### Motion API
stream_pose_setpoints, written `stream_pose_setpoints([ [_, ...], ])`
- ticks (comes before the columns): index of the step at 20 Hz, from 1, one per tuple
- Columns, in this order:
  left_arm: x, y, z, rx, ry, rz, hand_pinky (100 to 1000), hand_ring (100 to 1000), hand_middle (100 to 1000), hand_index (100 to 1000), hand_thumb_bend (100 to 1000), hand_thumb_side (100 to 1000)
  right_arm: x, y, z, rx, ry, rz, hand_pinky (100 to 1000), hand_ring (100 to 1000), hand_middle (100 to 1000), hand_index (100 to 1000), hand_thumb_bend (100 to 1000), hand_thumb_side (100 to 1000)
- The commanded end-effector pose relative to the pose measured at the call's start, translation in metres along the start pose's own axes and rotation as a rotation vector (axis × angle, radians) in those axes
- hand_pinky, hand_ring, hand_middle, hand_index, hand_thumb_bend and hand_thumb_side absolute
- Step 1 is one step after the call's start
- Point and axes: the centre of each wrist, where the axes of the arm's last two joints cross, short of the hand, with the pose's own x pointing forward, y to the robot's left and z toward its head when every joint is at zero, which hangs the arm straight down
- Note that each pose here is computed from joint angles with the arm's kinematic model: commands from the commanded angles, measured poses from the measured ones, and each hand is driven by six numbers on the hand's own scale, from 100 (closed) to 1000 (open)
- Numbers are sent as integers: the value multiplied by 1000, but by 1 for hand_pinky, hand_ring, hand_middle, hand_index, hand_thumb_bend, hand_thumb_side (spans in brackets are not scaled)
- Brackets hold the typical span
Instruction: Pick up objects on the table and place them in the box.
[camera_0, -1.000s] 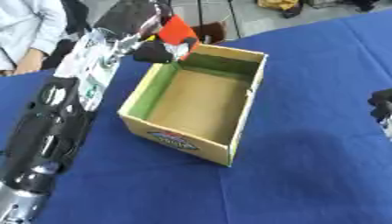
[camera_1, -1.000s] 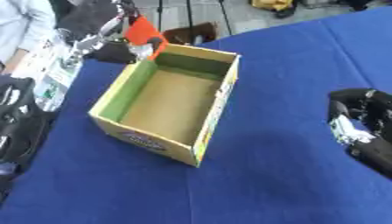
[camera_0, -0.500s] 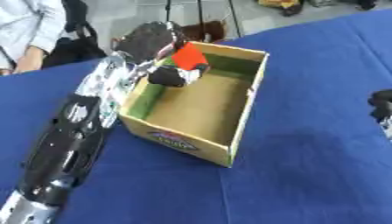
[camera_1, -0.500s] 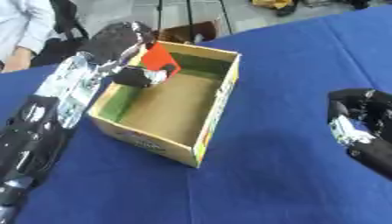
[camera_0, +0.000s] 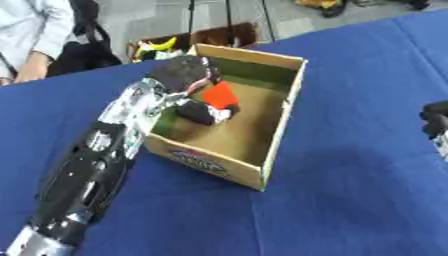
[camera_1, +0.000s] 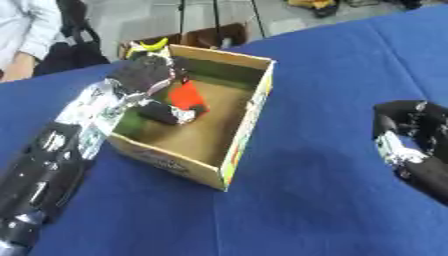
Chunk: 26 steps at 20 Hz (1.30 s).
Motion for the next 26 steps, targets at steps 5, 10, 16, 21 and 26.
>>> stream_pose_setpoints([
  [5,-4,13,2,-87,-10,-47,684,845,945,976,730,714,8,-2,-2,-7,-33,9,845,824,518,727,114,381],
  [10,-9,33,9,21,70,-100,794,931,1000,1000,1000,967,7,-2,-1,-9,-30,6,844,823,517,727,114,381],
  [16,-14,47,22,233,154,-14,701,848,924,1000,1000,1000,5,-2,1,-16,-18,2,844,823,517,727,114,380],
  [21,-17,79,67,617,158,158,614,768,841,996,834,1000,1,-4,5,-35,1,5,844,822,516,726,113,376],
  [26,-18,82,112,689,226,353,549,713,783,994,714,1000,3,-4,6,-56,-1,-11,844,822,517,726,109,374],
])
